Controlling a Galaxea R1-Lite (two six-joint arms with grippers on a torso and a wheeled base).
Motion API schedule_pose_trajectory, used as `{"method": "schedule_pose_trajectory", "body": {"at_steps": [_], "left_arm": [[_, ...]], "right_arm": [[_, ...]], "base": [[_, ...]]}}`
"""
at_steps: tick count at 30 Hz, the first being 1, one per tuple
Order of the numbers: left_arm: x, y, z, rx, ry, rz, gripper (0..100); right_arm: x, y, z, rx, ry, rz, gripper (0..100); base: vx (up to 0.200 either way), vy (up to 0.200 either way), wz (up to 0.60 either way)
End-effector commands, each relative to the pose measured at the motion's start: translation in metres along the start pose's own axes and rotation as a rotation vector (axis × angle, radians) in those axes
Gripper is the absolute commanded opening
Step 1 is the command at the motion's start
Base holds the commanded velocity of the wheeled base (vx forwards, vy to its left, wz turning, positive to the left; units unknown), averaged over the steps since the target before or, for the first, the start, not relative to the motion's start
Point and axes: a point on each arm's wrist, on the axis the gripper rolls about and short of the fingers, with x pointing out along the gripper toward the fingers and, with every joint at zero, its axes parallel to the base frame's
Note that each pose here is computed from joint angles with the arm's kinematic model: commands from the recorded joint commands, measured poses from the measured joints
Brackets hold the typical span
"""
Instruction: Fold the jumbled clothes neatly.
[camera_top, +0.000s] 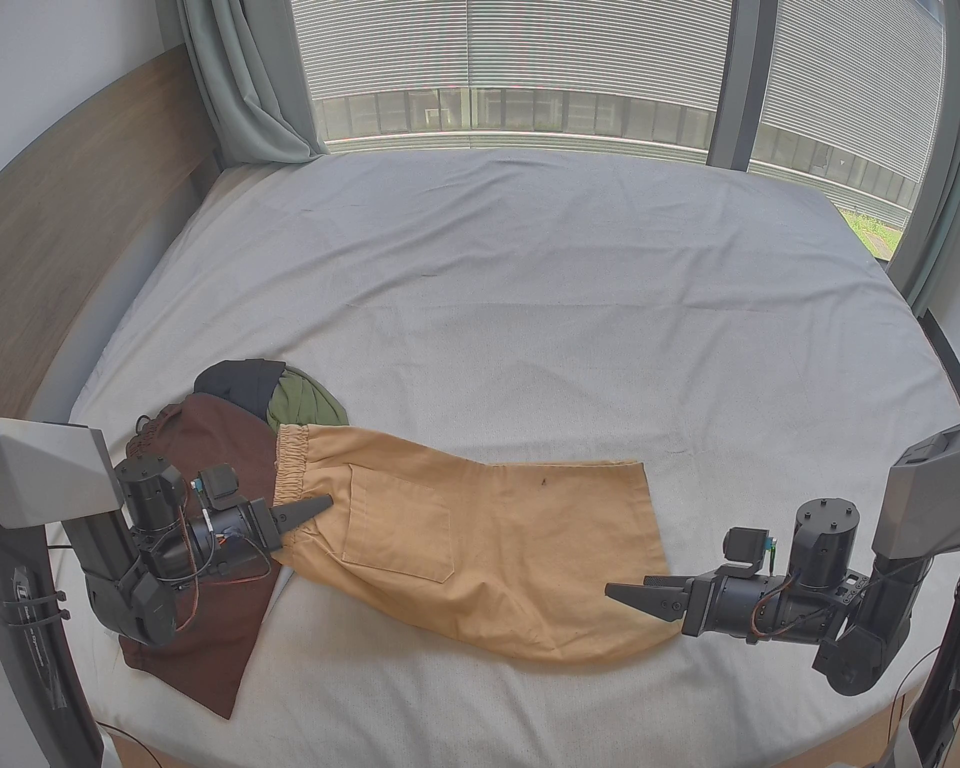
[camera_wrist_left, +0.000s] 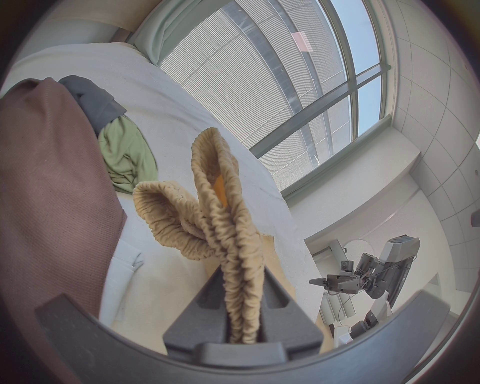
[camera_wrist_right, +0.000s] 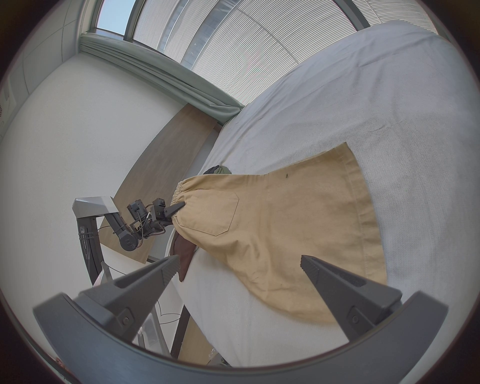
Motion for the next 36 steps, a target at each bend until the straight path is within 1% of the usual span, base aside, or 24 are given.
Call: {"method": "schedule_pose_trajectory", "body": {"at_steps": [1,8,14,21,28,30,34,36], "left_arm": [[0.006,-0.007,-0.002,0.009,0.014,-0.024,0],[0.01,-0.013,-0.002,0.019,0.014,-0.035,0],[0.019,-0.022,-0.009,0.017,0.037,-0.056,0],[0.03,-0.031,-0.013,0.031,0.036,-0.06,0],[0.038,-0.039,-0.016,0.033,0.05,-0.089,0],[0.042,-0.041,-0.016,0.033,0.051,-0.101,0],[0.055,-0.049,-0.015,0.04,0.019,-0.097,0],[0.06,-0.053,-0.015,0.025,0.014,-0.102,0]], "right_arm": [[0.0,-0.001,0.001,0.0,-0.005,-0.002,100],[0.0,-0.001,0.001,0.002,-0.006,-0.003,100],[0.0,-0.001,0.001,0.001,-0.006,-0.003,100],[0.0,-0.001,0.002,0.001,-0.008,-0.003,100],[-0.001,-0.001,0.002,-0.001,-0.011,-0.005,100],[-0.001,-0.002,0.002,-0.014,-0.013,-0.013,100],[-0.001,-0.001,0.004,-0.029,-0.029,-0.023,100],[-0.002,-0.002,0.004,-0.027,-0.031,-0.027,100]], "base": [[0.0,0.0,0.0],[0.0,0.0,0.0],[0.0,0.0,0.0],[0.0,0.0,0.0],[0.0,0.0,0.0],[0.0,0.0,0.0],[0.0,0.0,0.0],[0.0,0.0,0.0]]}}
